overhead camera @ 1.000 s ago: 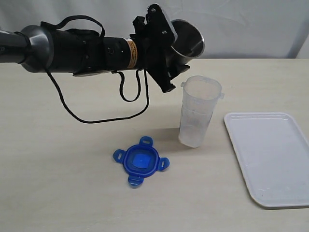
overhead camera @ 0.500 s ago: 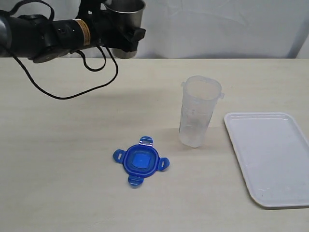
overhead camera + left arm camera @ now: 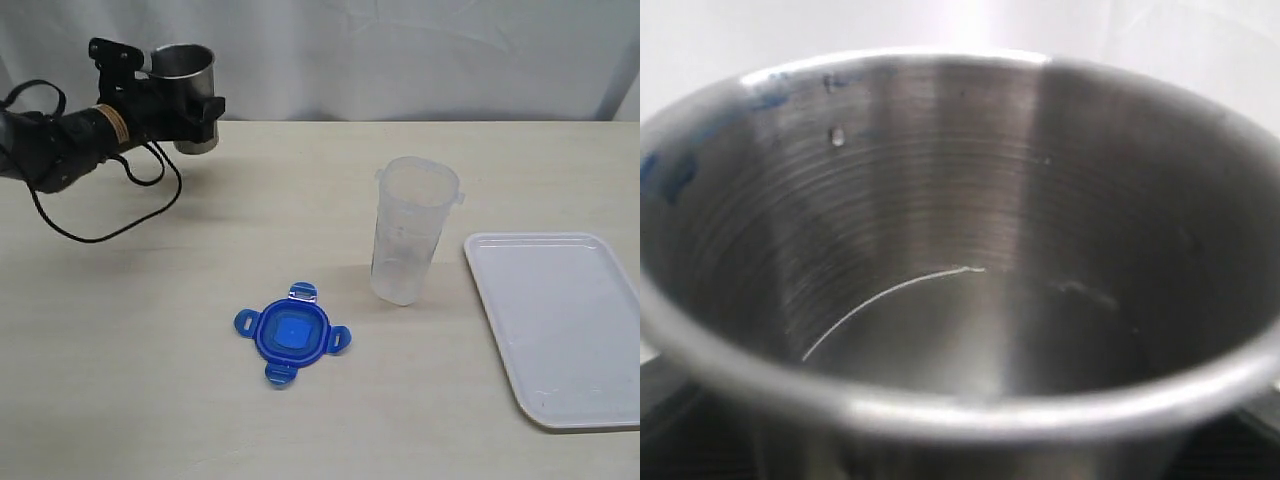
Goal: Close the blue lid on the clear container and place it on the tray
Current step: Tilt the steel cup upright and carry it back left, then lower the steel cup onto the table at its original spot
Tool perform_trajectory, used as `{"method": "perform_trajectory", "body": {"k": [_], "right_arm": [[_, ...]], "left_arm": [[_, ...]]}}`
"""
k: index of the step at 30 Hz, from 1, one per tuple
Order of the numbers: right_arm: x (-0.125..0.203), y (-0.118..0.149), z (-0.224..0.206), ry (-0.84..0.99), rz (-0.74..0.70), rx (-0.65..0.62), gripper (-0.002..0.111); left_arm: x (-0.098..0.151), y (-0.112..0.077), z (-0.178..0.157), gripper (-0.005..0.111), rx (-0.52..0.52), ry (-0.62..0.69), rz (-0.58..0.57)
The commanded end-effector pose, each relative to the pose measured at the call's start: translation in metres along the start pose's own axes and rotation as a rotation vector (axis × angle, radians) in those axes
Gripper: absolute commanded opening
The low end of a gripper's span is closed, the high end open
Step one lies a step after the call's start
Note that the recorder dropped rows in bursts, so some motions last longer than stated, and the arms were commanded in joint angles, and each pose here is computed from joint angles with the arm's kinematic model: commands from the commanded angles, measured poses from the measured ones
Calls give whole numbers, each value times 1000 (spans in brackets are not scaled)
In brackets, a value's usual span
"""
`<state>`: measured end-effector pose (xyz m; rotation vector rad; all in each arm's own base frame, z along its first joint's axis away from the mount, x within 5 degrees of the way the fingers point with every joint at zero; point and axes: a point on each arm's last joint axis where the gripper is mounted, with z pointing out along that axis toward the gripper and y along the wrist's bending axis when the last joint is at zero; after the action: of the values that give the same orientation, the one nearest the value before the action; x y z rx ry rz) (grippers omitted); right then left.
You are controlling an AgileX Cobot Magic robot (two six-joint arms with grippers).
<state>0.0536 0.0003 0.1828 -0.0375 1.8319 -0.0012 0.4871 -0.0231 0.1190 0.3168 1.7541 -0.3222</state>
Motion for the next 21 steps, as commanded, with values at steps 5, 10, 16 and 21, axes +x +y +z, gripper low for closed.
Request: {"method": "perform_trajectory", "body": {"k": [5,10,16,21], "right_arm": [[1,0,0,-5,3,3,4],[1,0,0,-5,3,3,4],[1,0,0,-5,3,3,4],[1,0,0,-5,3,3,4]], "left_arm": [[30,12,21,0,-50,-88,-12],[37,16,30,0,-51,-65,-17],[37,17,31,0,-62,-46,-11],[44,18,31,0,-68,-17,-14]]}}
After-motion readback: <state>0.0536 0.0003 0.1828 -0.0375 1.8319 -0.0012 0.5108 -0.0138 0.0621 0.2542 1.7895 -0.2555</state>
